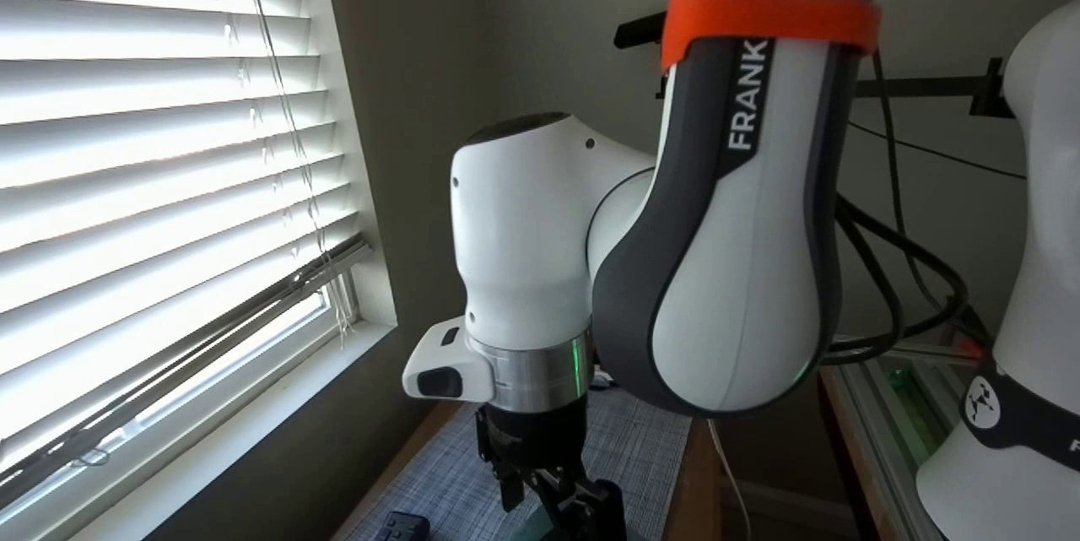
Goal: Move the box to the right
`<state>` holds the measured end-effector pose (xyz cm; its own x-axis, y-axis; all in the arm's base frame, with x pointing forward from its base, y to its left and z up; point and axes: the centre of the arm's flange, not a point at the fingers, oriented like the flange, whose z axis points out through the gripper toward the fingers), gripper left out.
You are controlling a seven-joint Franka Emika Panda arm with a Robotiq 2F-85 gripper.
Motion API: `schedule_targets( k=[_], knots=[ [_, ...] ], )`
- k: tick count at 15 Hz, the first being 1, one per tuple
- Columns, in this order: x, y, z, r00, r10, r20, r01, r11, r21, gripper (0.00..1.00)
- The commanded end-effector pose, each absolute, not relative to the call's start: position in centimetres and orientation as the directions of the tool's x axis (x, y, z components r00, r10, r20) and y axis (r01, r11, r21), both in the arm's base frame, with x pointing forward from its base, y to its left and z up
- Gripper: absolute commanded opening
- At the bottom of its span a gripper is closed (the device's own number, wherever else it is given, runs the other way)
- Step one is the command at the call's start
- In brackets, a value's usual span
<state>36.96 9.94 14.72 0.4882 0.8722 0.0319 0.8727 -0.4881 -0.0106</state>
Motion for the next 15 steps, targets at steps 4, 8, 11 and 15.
schedule_targets(
  k=[4, 8, 11, 15],
  knots=[
    [37.8, 9.6, 12.8, 0.471, 0.881, 0.051, 0.882, -0.471, -0.018, 0.47],
    [38.0, 9.5, 13.2, 0.461, 0.886, 0.053, 0.887, -0.461, -0.008, 0.19],
    [38.1, 9.5, 13.7, 0.455, 0.889, 0.056, 0.89, -0.455, -0.013, 0.02],
    [38.9, 8.5, 14.8, 0.542, 0.837, 0.081, 0.841, -0.541, -0.036, 0.01]
  ],
)
